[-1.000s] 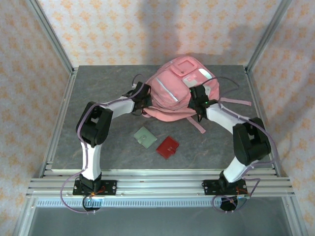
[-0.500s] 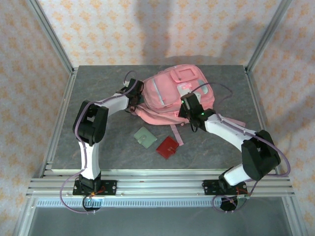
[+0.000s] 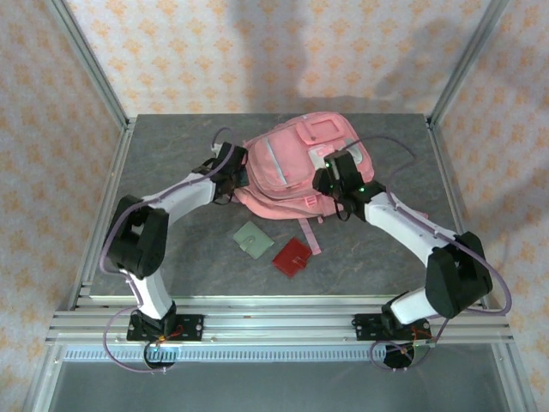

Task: Pack the student bag

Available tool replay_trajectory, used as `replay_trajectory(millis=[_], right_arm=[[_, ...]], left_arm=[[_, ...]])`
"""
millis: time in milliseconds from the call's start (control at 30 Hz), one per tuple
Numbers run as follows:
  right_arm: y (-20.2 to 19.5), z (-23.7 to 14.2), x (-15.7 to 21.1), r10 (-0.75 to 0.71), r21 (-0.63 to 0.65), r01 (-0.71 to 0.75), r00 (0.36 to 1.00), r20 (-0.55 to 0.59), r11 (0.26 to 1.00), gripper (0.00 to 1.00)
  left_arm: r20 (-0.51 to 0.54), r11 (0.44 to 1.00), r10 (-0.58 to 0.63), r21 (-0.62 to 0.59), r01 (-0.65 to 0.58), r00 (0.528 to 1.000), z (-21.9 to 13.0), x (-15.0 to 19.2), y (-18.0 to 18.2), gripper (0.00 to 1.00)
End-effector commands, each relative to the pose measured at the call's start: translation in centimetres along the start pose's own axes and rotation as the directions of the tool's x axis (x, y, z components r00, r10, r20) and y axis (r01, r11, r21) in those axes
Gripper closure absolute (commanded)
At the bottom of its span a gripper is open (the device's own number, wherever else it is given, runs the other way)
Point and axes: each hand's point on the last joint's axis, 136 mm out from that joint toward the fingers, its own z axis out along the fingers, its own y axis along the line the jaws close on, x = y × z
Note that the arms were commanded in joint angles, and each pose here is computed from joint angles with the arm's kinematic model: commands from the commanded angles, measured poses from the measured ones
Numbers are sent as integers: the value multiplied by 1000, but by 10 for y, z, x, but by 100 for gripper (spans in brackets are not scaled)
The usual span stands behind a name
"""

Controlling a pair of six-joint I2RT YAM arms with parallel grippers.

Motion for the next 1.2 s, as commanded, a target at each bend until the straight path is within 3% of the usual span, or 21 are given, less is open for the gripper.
replay_trajectory(millis=[0, 233, 400, 467, 600, 700, 967, 1167], right_arm=[[22, 15, -4, 5, -90, -11, 998, -67, 996, 49], [27, 62, -13, 19, -77, -28, 994, -111, 997, 48], [35, 86, -8, 27, -99, -44, 986, -164, 994, 58], [36, 93, -7, 31, -96, -49, 983, -180, 994, 66], [38, 103, -1, 47, -102, -71, 975, -219, 992, 99], [46, 99, -5, 59, -136, -91, 972, -226, 986, 100], [93, 43, -58, 161, -347, -207, 974, -156, 915, 100], [97, 33, -59, 184, -366, -229, 971, -154, 902, 100]], left_arm=[[18, 994, 0, 112, -2, 1000, -21, 11, -32, 55], [40, 958, -49, 286, 35, 998, -46, 35, -77, 49], [32, 942, -58, 332, 44, 998, -45, 51, -92, 48], [31, 939, -53, 340, 39, 998, -44, 55, -99, 48], [39, 937, -55, 349, 38, 998, -40, 58, -109, 48], [46, 943, -58, 329, 39, 997, -35, 59, -112, 47], [98, 966, -61, 256, 34, 993, -30, 50, -121, 30], [123, 967, -73, 251, 40, 990, -26, 42, -133, 27]])
